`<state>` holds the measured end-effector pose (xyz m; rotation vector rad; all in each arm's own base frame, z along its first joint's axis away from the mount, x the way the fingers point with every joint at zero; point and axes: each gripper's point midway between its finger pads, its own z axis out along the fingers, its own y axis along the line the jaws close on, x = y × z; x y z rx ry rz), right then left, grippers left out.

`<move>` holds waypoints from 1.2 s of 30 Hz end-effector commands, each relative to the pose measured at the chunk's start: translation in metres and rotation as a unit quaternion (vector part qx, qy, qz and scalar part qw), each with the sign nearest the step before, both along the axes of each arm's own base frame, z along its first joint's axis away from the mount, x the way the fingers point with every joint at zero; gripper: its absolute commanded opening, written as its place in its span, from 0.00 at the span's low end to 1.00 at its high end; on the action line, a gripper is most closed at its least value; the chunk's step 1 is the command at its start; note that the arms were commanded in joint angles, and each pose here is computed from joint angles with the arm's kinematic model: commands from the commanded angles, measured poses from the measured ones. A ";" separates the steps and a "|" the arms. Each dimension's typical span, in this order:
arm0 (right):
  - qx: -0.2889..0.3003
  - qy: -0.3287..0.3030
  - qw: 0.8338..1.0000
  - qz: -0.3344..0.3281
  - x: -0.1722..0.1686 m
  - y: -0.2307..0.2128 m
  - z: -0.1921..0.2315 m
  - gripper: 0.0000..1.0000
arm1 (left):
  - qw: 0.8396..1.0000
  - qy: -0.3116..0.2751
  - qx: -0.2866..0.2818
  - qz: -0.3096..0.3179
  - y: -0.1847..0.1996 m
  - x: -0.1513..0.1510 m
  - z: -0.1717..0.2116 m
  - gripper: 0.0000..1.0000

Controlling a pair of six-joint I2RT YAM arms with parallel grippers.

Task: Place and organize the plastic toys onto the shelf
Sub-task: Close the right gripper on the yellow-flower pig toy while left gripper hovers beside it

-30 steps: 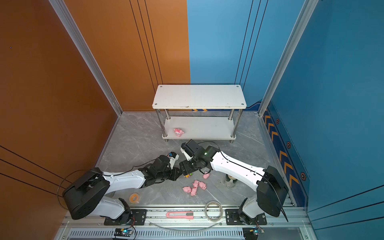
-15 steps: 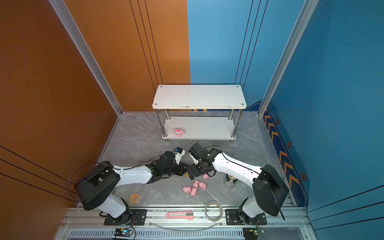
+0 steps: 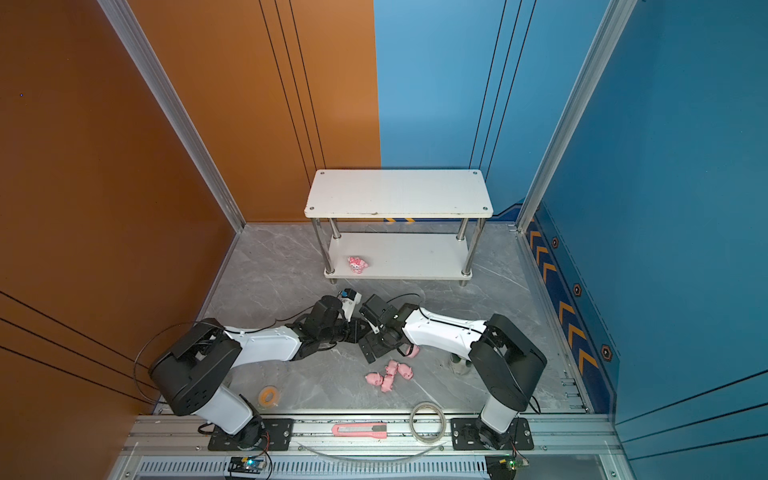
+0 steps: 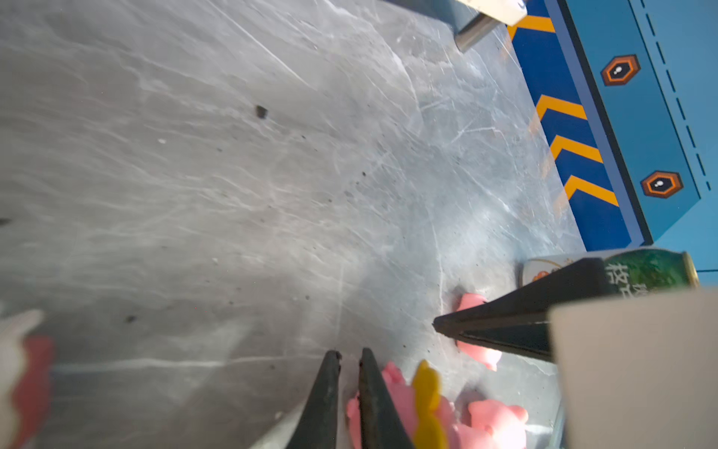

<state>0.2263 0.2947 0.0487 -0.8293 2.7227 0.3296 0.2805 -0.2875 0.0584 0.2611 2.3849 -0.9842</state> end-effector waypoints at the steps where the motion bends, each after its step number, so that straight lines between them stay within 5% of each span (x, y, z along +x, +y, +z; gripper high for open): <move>1: 0.019 -0.044 0.999 0.011 0.022 0.020 0.010 1.00 | 0.999 -0.019 -0.022 -0.028 -0.011 0.003 0.019 0.14; 11: 0.035 -0.035 0.999 0.022 0.027 0.026 0.001 0.93 | 0.999 -0.019 -0.025 -0.017 0.001 0.009 0.020 0.14; 23: 0.078 -0.006 0.997 0.003 0.030 0.029 -0.008 0.70 | 0.999 -0.029 -0.016 -0.005 0.015 0.012 0.032 0.15; 32: 0.067 -0.004 0.998 -0.013 0.020 0.015 -0.012 0.84 | 0.999 -0.036 -0.008 0.005 0.026 0.010 0.038 0.16; 36: 0.072 -0.008 0.997 -0.021 0.019 0.014 -0.012 0.69 | 0.999 -0.034 -0.007 0.009 0.029 0.009 0.037 0.16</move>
